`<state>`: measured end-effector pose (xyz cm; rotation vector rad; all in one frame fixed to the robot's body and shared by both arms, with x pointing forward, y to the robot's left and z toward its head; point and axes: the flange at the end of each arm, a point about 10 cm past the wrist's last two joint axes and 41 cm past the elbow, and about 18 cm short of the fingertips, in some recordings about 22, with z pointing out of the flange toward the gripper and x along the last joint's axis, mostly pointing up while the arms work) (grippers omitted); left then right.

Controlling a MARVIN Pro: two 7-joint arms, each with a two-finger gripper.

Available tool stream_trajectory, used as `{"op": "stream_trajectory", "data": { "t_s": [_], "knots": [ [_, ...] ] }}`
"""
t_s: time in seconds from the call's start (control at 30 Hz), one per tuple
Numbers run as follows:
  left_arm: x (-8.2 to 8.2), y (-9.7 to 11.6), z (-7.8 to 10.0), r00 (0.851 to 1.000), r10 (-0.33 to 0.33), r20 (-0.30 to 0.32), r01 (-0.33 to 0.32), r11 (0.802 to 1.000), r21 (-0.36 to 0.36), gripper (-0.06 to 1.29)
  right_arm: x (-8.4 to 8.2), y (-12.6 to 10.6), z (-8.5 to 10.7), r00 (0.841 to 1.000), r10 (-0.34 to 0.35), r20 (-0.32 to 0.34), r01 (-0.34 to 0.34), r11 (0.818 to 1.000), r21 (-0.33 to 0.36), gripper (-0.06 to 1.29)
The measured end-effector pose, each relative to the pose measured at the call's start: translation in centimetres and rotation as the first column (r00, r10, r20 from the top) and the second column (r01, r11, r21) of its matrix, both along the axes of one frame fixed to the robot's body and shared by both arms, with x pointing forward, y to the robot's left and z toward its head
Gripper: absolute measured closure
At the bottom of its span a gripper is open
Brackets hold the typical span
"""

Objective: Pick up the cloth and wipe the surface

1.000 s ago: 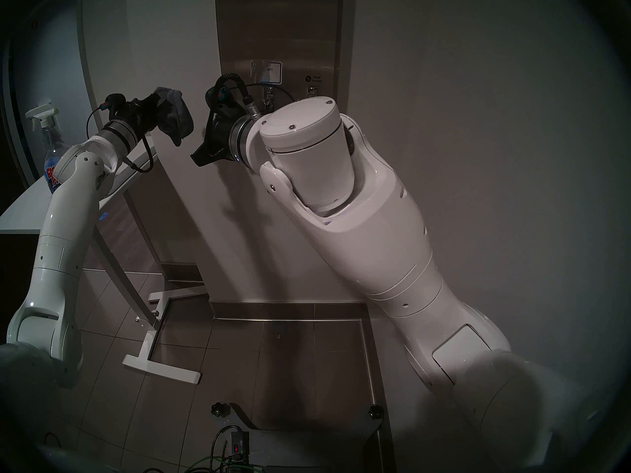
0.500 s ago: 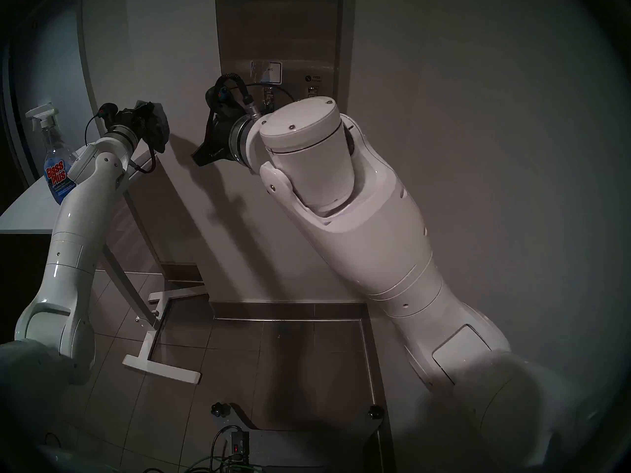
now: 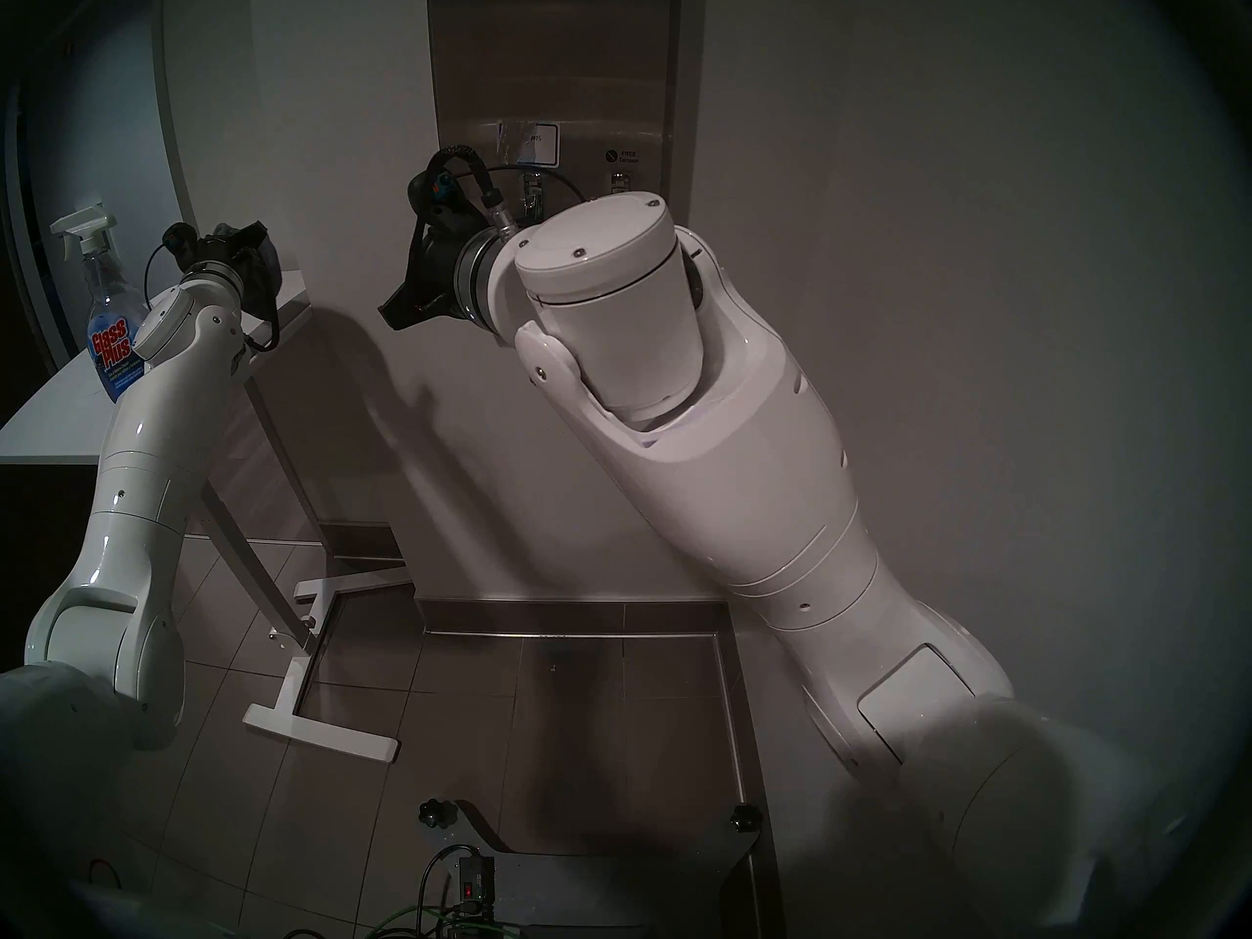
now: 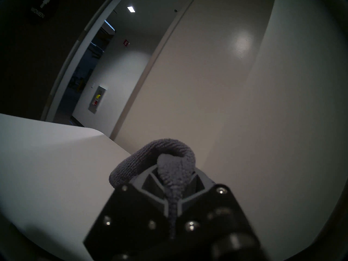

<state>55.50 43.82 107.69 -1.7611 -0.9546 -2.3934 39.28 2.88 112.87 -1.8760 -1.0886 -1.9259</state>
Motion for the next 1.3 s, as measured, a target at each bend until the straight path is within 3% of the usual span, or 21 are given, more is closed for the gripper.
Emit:
{"op": "stream_trajectory", "data": {
  "t_s": [0.13,0.37,0.53,0.7,0.73,0.8,0.87,1.3],
  "knots": [
    [-0.1,2.1,-0.4,0.998,0.066,-0.020,-0.067,0.997,-0.024,1.21,0.0,0.0,0.0,1.000,0.000,0.000,0.000,1.000,0.000,1.27],
    [0.1,4.0,-2.1,0.988,0.128,-0.083,-0.133,0.989,-0.058,1.21,0.0,0.0,0.0,1.000,-0.001,0.001,0.001,1.000,0.000,1.27],
    [0.4,4.3,-2.9,0.986,0.130,-0.108,-0.137,0.989,-0.062,1.21,0.0,0.0,0.0,1.000,-0.001,0.001,0.001,1.000,0.000,1.27],
    [1.0,3.4,-2.7,0.989,0.096,-0.112,-0.101,0.994,-0.042,1.21,0.0,0.0,0.0,1.000,-0.001,0.001,0.001,1.000,0.000,1.27],
    [1.2,3.2,-2.6,0.990,0.084,-0.110,-0.089,0.995,-0.036,1.00,0.0,0.0,0.0,1.000,-0.001,0.001,0.001,1.000,0.000,1.27],
    [1.4,2.8,-2.5,0.992,0.069,-0.108,-0.073,0.997,-0.030,0.21,0.0,0.0,0.0,1.000,-0.001,0.001,0.001,1.000,0.000,1.27],
    [1.5,2.6,-2.4,0.993,0.058,-0.106,-0.061,0.998,-0.025,0.02,0.0,0.0,0.0,1.000,-0.001,0.001,0.001,1.000,0.000,1.27],
    [2.4,0.8,-0.9,0.996,-0.015,-0.090,0.016,1.000,0.013,0.00,0.0,0.0,0.0,1.000,-0.001,0.001,0.001,1.000,0.000,1.27]
  ]
}}
